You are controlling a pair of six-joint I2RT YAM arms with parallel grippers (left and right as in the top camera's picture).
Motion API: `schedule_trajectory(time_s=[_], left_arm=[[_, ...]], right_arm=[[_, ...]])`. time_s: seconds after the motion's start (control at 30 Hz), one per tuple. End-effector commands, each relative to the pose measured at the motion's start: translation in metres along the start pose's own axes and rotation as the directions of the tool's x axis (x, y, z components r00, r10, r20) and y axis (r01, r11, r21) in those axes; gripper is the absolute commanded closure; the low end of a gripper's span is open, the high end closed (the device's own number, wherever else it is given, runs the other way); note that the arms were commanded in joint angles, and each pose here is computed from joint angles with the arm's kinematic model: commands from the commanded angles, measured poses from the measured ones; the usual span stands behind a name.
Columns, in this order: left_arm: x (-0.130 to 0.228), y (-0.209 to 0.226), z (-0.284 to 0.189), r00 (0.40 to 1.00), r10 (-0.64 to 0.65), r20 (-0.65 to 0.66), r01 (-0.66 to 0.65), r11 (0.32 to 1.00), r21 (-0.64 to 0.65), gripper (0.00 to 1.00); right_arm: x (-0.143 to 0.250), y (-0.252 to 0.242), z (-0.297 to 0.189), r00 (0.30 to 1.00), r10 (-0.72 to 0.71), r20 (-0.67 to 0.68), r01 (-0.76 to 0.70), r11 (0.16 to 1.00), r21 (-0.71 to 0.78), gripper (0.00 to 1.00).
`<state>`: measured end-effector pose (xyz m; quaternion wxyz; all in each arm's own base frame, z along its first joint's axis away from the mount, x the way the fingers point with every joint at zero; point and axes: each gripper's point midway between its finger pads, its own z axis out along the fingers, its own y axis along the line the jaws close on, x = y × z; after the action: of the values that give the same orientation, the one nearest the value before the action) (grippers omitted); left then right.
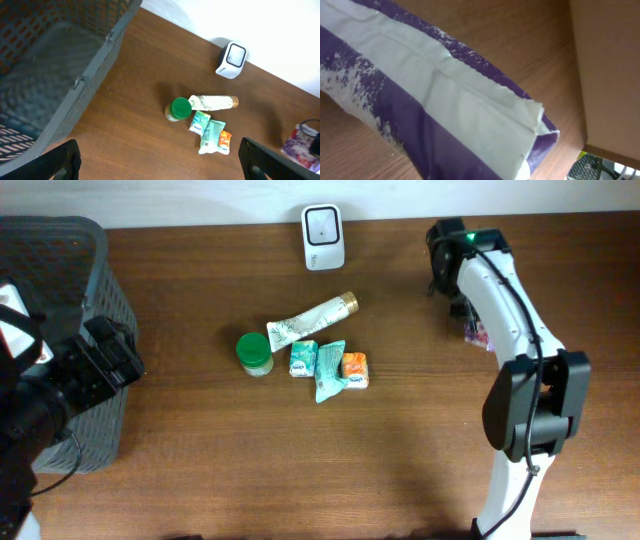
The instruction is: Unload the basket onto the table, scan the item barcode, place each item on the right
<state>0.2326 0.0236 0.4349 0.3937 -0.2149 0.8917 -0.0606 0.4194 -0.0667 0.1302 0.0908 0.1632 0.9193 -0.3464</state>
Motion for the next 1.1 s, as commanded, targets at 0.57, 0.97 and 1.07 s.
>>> schedule_trajectory(time_s=[0.57, 0.97, 1.07], left_arm=[[0.000, 0.000, 0.000, 1.000, -0.014, -0.001, 0.014, 1.000, 0.002, 0.01], [0.000, 0.000, 0.000, 1.000, -0.015, -0.001, 0.015, 1.000, 0.002, 0.01], [0.000, 0.000, 0.000, 1.000, -0.014, -0.001, 0.014, 1.000, 0.002, 0.01]], right_arm=[[-0.009, 0.055, -0.080, 0.991, -0.134, -0.027, 0.099, 0.841, -0.533, 0.01], [0.045, 0.112, 0.002, 0.936, -0.203, -0.289, -0.240, 0.235, -0.942, 0.22], [0.058, 0.131, 0.023, 0.931, -0.164, -0.327, -0.284, 0.240, -0.928, 0.57]])
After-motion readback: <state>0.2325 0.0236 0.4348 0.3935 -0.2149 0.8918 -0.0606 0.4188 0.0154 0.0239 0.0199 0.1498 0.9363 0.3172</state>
